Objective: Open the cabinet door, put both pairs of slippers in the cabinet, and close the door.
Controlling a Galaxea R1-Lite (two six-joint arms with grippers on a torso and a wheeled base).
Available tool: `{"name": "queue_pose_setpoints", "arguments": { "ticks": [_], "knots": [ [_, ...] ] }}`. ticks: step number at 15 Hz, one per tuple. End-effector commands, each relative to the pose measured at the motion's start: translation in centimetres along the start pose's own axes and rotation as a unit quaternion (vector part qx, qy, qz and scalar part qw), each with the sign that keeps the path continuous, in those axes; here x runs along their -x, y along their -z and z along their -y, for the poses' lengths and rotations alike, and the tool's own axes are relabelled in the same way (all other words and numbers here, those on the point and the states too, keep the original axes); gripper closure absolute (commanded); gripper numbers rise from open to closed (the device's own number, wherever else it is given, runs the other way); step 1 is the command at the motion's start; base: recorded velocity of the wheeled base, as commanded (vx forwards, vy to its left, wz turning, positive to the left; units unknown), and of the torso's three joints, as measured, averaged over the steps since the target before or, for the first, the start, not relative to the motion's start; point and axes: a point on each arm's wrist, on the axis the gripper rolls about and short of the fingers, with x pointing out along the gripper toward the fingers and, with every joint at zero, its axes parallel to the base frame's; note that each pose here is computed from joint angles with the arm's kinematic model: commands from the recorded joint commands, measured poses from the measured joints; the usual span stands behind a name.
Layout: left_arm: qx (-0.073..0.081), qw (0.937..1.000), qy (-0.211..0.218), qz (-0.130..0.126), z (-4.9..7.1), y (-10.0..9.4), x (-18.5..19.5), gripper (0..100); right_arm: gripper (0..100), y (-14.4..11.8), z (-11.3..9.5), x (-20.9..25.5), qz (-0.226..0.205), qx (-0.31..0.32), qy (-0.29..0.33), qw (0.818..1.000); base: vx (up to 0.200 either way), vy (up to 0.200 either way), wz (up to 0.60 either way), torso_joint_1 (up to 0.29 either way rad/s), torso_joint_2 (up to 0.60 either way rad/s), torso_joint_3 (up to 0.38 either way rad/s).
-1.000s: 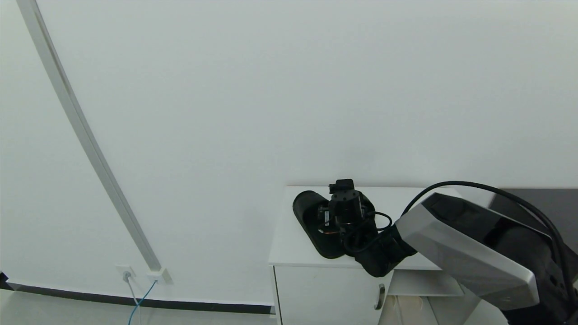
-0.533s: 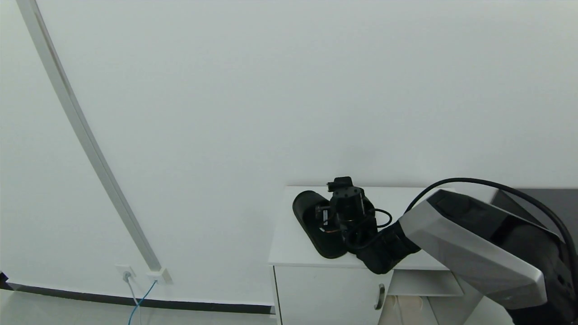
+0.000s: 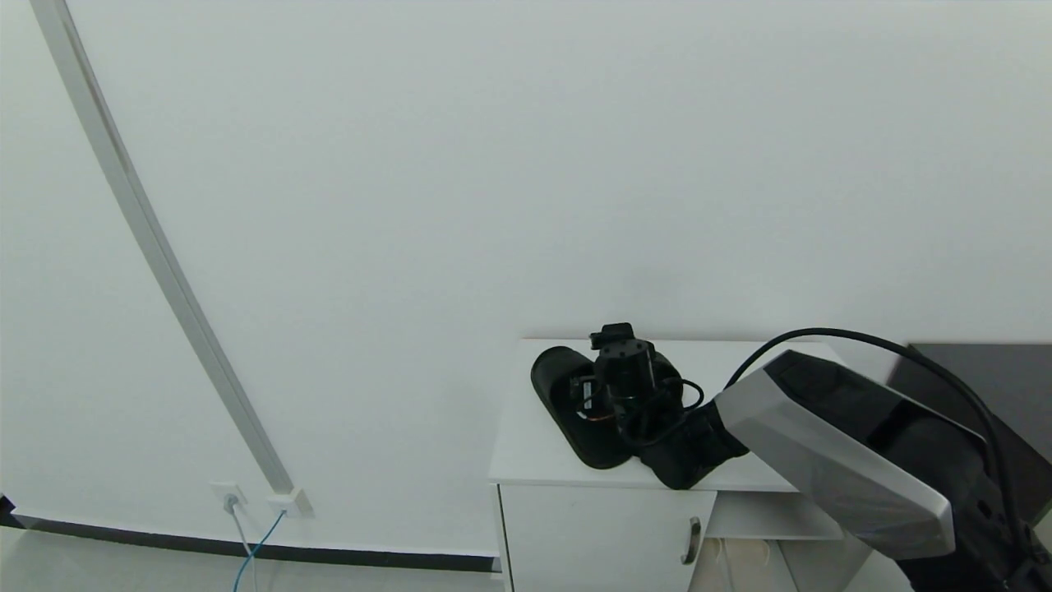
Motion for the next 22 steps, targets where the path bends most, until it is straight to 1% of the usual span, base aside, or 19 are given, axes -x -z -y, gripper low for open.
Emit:
{"name": "queue_pose_setpoints", "arguments": {
  "ticks": [1, 2, 3, 9, 10, 12, 15, 16, 17, 19, 20, 21, 22],
  "knots": [
    [0.0, 1.0, 0.0, 0.0, 0.0, 0.0, 0.0, 100, 0, 0.5, -0.1, -0.4, -0.002, 0.001, 0.001, 1.0, 0.0, 0.0, 0.0, 0.0, 0.0, 0.0],
    [0.0, 1.0, 0.0, 0.0, 0.0, 0.0, 0.0, 100, 0, 0.4, -0.2, -0.6, 0.0, 0.0, 0.0, 1.0, 0.0, 0.0, 0.0, 0.0, 0.0, 0.0],
    [0.0, 1.0, 0.0, 0.0, 0.0, 0.0, 0.0, 100, 100, 0.5, -0.3, -0.7, 0.003, -0.001, 0.0, 1.0, 0.0, 0.0, 0.0, 0.0, 0.0, 0.0],
    [0.0, 1.0, 0.0, 0.0, 0.0, 0.0, 0.0, 100, 100, 0.3, 0.0, -0.8, 0.004, -0.003, 0.003, 1.0, 0.0, 0.0, 0.0, 0.0, 0.0, 0.0],
    [0.0, 1.0, 0.0, 0.0, 0.0, 0.0, 0.0, 100, 100, 0.0, 0.0, -0.7, 0.007, -0.005, 0.003, 1.0, 0.0, 0.0, 0.0, 0.0, 0.0, 0.0],
    [0.001, 1.0, -0.001, 0.0, 0.0, 0.0, 0.0, 100, 100, -1.4, 0.3, 0.4, 0.012, -0.009, 0.002, 1.0, 0.0, 0.0, 0.0, 0.0, 0.0, 0.0],
    [0.0, 1.0, -0.003, 0.0, 0.0, 0.0, 0.0, 100, 100, -5.1, 1.8, 4.8, 0.026, -0.015, -0.005, 1.0, 0.0, 0.0, 0.0, 0.0, 0.0, 0.0],
    [0.0, 1.0, -0.003, 0.0, 0.0, 0.0, 0.0, 100, 100, -5.5, 2.1, 5.7, 0.026, -0.015, -0.008, 1.0, 0.0, 0.0, 0.0, 0.0, 0.0, 0.0],
    [0.0, 1.0, -0.003, 0.0, 0.0, 0.0, 0.0, 100, 100, -7.0, 2.9, 8.8, 0.028, -0.016, -0.032, 0.999, 0.0, 0.0, 0.0, 0.0, 0.0, 0.0],
    [0.0, 1.0, -0.003, 0.0, 0.0, 0.0, 0.0, 100, 100, -7.8, 4.2, 12.8, 0.021, -0.012, -0.064, 0.998, 0.0, 0.0, 0.0, 0.0, 0.0, 0.0],
    [0.0, 1.0, -0.003, 0.0, 0.0, 0.0, 0.0, 100, 100, -8.1, 5.4, 15.9, 0.016, -0.01, -0.091, 0.996, 0.0, 0.0, 0.0, 0.0, 0.0, 0.0],
    [0.0, 1.0, -0.003, 0.0, 0.0, 0.0, 0.0, 100, 100, -8.0, 5.5, 16.1, 0.015, -0.009, -0.092, 0.996, 0.0, 0.0, 0.0, 0.0, 0.0, 0.0],
    [0.0, 1.0, -0.003, 0.0, 0.0, 0.0, 0.0, 100, 100, -7.8, 7.0, 20.4, 0.001, -0.002, -0.153, 0.988, 0.0, 0.0, 0.0, 0.0, 0.0, 0.0]
  ]
}}
